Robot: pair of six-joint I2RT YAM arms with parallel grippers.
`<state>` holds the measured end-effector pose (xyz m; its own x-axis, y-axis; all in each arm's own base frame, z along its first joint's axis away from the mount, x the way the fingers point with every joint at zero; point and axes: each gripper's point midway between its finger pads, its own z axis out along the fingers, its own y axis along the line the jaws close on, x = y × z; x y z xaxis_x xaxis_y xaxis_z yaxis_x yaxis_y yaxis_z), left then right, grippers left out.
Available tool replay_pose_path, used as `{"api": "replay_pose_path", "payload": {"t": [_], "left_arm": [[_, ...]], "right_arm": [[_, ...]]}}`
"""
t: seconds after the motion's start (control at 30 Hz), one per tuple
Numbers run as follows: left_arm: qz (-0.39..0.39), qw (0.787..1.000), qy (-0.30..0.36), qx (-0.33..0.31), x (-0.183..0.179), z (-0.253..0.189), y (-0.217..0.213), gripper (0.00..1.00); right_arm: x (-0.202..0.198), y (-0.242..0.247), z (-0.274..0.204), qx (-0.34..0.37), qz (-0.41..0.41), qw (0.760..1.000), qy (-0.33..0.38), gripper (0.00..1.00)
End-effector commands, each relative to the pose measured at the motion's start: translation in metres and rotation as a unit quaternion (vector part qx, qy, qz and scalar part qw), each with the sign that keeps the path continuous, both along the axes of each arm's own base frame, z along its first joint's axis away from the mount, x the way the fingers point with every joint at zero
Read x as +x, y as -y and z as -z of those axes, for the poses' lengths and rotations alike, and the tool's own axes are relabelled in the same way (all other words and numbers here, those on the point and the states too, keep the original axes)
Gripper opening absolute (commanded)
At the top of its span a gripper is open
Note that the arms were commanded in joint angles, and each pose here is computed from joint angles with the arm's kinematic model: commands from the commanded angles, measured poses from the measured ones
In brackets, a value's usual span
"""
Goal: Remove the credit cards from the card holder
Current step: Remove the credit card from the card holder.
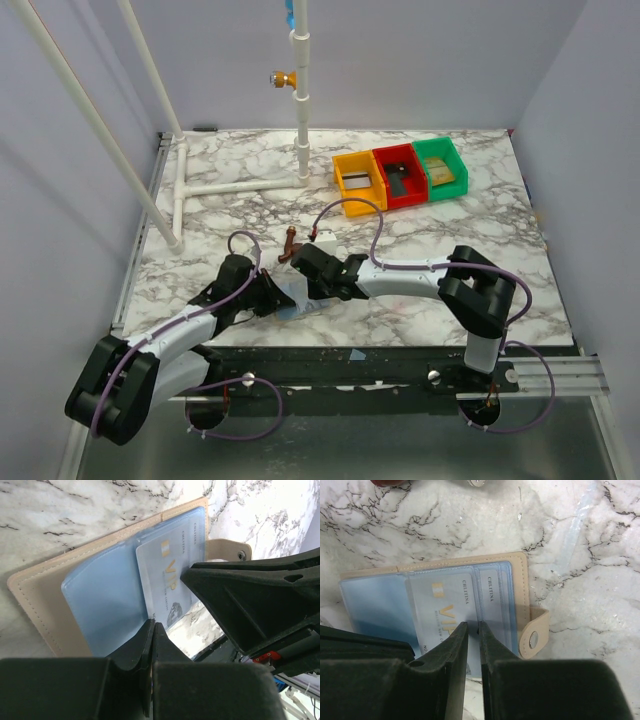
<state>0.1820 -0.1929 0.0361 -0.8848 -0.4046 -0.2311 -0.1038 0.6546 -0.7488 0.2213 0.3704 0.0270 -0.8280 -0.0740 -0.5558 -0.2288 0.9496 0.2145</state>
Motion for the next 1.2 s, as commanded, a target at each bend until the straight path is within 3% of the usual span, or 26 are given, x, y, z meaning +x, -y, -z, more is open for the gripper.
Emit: {"api": "replay_pose_path", "payload": {"t": [0.0,0.43,0.77,1.17], "left_arm": [[-0.009,1.000,0.004,0.012,0.005,0.002,-0.004,0.00],[-0.004,1.000,0.001,0.008,0.008,0.010,-0.001,0.21],[-0.003,1.000,-0.004,-0.014,0.007,0.011,0.004,0.21],[-0.016,0.994,0.032,-0.101,0.009,-0.017,0.015,0.15]], "right_arm": [[-0.013,0.036,0.036,-0.073,0.006,0.997,-0.032,0.17],[-0.020,0.024,0.037,-0.056,-0.017,0.997,-0.049,0.10],[-0.026,0.015,0.039,-0.050,-0.028,0.997,-0.058,0.09],[-0.031,0.021,0.047,-0.059,-0.028,0.996,-0.069,0.07]]}}
